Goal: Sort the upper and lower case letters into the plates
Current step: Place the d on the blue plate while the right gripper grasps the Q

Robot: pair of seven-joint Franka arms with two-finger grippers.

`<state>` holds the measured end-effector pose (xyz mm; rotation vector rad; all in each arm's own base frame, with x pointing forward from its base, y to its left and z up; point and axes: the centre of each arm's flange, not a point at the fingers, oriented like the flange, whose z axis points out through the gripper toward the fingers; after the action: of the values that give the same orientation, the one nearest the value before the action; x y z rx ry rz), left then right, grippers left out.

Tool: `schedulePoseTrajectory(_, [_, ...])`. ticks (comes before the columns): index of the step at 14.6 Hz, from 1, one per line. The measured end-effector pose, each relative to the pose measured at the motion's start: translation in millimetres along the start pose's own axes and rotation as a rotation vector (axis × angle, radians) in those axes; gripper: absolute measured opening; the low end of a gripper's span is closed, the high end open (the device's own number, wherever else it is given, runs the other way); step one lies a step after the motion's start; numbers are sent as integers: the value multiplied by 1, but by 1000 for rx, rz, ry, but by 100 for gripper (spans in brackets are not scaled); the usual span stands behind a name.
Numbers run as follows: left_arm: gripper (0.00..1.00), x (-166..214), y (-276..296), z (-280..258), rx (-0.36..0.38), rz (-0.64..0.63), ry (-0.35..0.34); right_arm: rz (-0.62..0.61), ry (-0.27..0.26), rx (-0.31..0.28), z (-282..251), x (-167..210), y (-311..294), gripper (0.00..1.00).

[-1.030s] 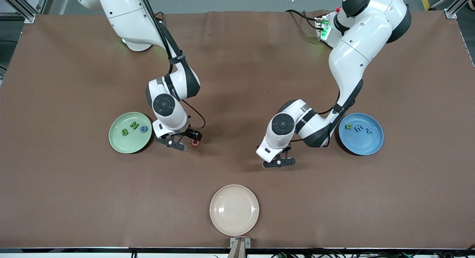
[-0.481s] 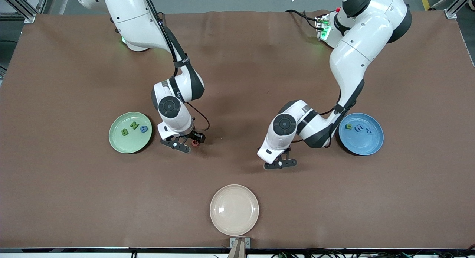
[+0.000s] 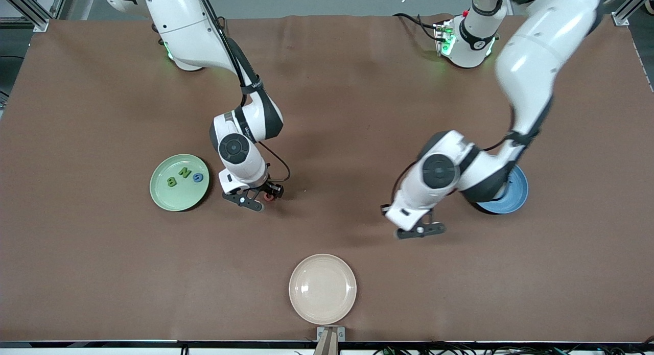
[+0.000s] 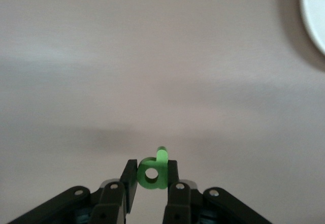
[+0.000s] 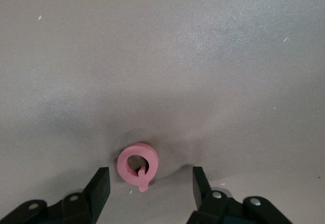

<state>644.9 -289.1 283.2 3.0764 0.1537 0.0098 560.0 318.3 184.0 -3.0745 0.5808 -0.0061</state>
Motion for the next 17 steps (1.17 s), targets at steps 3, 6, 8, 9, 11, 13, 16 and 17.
schedulePoseTrajectory(3, [28,2,-82,-25,-5,84,-29,-1,0,-2,2,0,-1,71])
schedulePoseTrajectory(6, [28,-6,-161,-17,47,174,-64,-2,2,-2,4,1,-3,70])
schedulePoseTrajectory(8, [28,-8,-197,-7,88,210,-66,-2,2,-3,5,1,-3,69])
schedulePoseTrajectory(9, [28,-9,-210,-2,104,225,-63,-2,2,-2,6,2,-4,69])
schedulePoseTrajectory(11, [28,-11,-229,8,136,259,-59,-3,3,-1,5,2,-4,68])
schedulePoseTrajectory(13, [28,-14,-244,18,165,281,-58,-3,4,0,5,2,-5,66])
schedulePoseTrajectory(16, [28,-18,-265,34,166,320,-62,-3,4,0,4,2,-5,63])
schedulePoseTrajectory(17, [28,-19,-270,38,168,332,-66,-3,4,1,4,2,-5,62])
